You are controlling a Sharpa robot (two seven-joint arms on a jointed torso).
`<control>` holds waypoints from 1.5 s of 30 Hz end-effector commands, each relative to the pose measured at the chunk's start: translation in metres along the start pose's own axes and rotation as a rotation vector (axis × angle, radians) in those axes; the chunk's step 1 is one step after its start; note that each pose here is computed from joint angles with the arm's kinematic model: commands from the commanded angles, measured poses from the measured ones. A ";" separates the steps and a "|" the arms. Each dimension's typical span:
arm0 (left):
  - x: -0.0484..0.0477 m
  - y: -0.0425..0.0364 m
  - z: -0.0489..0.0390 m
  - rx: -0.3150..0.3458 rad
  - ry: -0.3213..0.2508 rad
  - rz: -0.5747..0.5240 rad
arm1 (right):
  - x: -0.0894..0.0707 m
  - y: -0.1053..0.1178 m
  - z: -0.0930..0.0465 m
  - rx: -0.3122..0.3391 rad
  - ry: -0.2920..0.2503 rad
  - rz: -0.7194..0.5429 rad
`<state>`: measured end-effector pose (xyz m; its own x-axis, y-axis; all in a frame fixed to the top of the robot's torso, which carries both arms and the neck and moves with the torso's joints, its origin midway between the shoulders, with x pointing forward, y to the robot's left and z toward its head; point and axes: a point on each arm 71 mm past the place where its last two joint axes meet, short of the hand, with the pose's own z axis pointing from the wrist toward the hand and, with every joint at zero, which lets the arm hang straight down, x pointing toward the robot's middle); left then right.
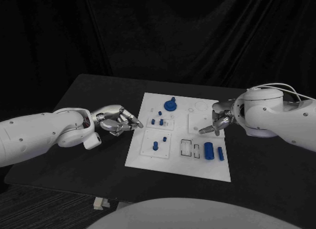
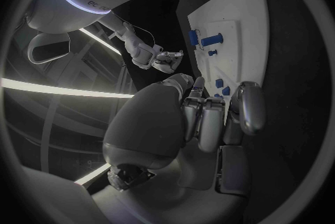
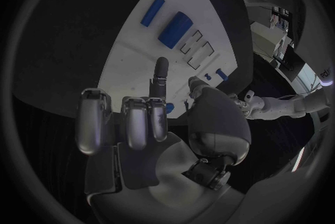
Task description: Assemble the parts on the task board
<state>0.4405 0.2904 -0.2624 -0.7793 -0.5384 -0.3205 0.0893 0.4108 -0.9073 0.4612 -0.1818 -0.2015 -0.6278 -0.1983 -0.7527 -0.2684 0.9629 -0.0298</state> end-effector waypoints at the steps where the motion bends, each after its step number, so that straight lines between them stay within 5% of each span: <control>1: 0.0012 -0.0004 0.0008 0.005 0.004 -0.009 | 0.008 -0.003 0.003 0.035 0.051 0.000; 21: 0.0017 0.0001 0.0018 -0.002 0.008 -0.010 | 0.039 -0.008 0.016 0.052 0.129 0.014; 45: 0.0015 0.0017 0.0012 -0.020 0.010 -0.011 | 0.049 -0.006 0.026 0.056 0.093 0.081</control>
<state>0.4410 0.2899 -0.2642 -0.7813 -0.5365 -0.3191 0.0754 0.4264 -0.9014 0.4509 -0.1917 -0.2543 -0.7177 -0.1605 -0.6776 -0.2025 0.9791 -0.0174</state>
